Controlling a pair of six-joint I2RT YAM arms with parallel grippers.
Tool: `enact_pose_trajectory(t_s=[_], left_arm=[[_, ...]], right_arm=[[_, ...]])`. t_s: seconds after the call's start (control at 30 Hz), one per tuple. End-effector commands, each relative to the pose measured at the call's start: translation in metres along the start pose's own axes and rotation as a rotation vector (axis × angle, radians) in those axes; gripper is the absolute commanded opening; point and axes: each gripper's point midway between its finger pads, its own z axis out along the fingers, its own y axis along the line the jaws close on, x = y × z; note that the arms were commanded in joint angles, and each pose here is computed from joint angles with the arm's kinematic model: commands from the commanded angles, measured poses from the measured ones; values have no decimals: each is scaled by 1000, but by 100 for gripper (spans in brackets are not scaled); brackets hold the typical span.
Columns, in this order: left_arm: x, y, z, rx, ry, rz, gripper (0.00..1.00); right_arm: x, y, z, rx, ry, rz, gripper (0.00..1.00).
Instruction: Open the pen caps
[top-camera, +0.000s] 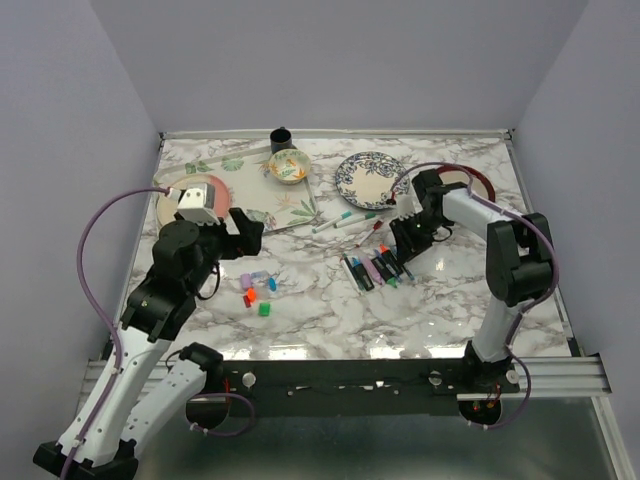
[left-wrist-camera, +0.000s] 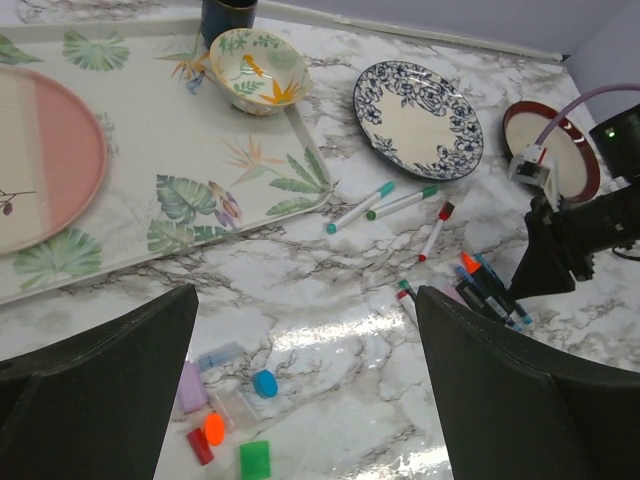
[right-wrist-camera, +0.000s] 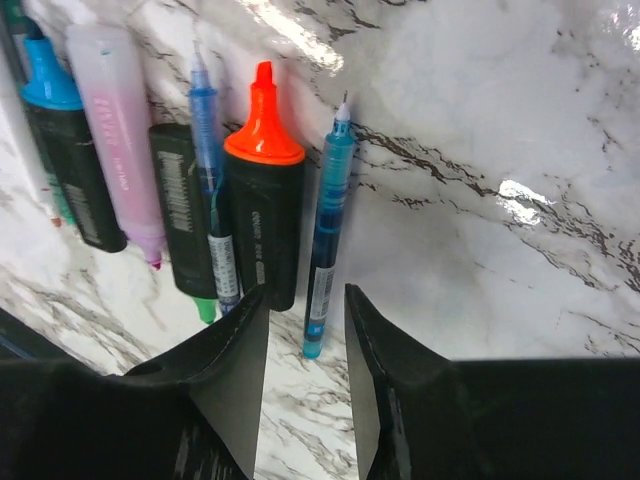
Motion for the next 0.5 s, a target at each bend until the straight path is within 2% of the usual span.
enact_pose_trajectory(t_s=[0.0,0.17,0.27,0.3,0.33,0.4,0.43,0.47], left_arm=[[31,19,-1,-23,66,140,99],[38,27,5,-45,63,157,99],[39,29,7,-51,68,169,99],[38,30,7,-55,67,167,99],[38,31,7,-55,66,166,99],[37,32,7,-56,61,164,99],[37,32,7,-54,56,163,99],[37,33,7,-56,58,162,99]], right_arm=[[-40,21,-42,-51,-179,-97,44],[-82,51,-69,-134,-347,-219,47],[-96,69,-71,-124,-400,-389,49],[-95,81,-72,-123,-410,-478,49],[-97,82,-73,-98,-425,-658,49],[-81,91,-71,-100,-407,-900,49],[-79,88,-70,-72,-416,-1184,49],[-72,84,-69,-49,-390,-1299,51]])
